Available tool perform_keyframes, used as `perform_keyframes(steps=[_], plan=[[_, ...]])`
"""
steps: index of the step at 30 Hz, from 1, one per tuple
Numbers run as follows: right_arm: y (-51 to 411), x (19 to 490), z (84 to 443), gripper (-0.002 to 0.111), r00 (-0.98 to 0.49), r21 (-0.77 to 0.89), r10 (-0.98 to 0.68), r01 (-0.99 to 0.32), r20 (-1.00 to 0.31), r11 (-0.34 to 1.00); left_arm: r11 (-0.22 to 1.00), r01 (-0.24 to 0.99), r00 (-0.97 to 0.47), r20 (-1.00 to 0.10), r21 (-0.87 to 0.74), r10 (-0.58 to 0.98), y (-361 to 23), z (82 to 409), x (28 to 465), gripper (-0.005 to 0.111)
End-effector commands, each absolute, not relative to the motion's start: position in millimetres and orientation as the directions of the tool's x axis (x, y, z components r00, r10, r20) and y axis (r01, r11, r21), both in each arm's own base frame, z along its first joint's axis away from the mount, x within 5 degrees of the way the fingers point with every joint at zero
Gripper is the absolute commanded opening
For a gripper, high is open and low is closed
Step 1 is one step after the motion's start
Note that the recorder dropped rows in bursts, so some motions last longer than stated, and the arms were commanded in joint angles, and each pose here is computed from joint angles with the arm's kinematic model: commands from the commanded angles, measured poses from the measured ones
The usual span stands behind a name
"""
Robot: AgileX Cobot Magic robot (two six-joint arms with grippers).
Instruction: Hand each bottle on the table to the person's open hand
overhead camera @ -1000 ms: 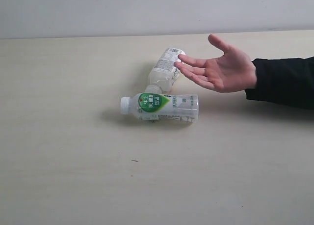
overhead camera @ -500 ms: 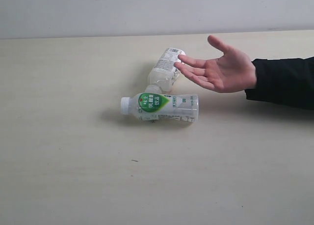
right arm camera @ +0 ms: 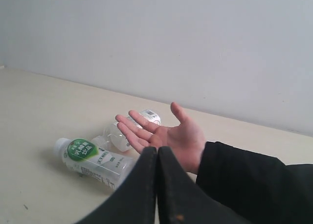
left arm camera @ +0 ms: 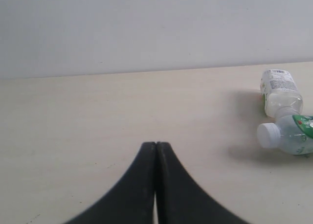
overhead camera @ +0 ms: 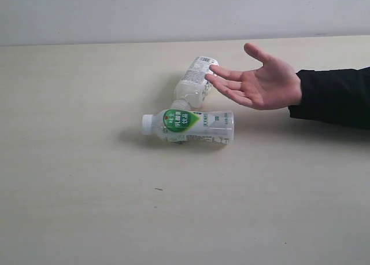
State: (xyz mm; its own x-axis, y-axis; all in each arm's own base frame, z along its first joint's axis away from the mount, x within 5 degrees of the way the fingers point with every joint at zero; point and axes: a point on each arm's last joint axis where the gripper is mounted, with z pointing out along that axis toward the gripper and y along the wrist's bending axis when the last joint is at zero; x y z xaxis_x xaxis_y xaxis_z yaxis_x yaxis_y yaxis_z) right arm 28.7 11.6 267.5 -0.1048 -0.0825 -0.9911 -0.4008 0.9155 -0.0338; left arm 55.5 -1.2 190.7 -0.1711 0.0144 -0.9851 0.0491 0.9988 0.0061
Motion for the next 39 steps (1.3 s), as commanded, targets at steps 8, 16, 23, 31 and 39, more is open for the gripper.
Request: perform_keyframes(steps=[8, 16, 23, 31, 39], plan=[[12, 29, 272, 0.000, -0.050, -0.017, -0.040, -0.403, -0.998, 0.915, 0.877, 0.099, -0.006, -0.881, -0.471, -0.473, -5, 209, 56, 0.000], [12, 29, 272, 0.000, -0.050, -0.017, -0.040, -0.403, -0.998, 0.915, 0.763, 0.276, 0.210, -0.738, -0.585, -0.641, -4, 236, 51, 0.000], [12, 29, 272, 0.000, -0.050, -0.017, -0.040, -0.403, -0.998, 0.915, 0.823, 0.290, 0.164, -0.822, -0.488, -0.545, -12, 259, 56, 0.000], [12, 29, 272, 0.000, -0.052, -0.022, -0.047, -0.403, -0.998, 0.915, 0.987, 0.140, -0.065, -0.995, -0.079, -0.070, -17, 312, 134, 0.000], [12, 29, 272, 0.000, -0.052, -0.022, -0.047, -0.403, -0.998, 0.915, 0.889, 0.045, -0.231, -0.861, 0.455, 0.452, -5, 333, 212, 0.000]])
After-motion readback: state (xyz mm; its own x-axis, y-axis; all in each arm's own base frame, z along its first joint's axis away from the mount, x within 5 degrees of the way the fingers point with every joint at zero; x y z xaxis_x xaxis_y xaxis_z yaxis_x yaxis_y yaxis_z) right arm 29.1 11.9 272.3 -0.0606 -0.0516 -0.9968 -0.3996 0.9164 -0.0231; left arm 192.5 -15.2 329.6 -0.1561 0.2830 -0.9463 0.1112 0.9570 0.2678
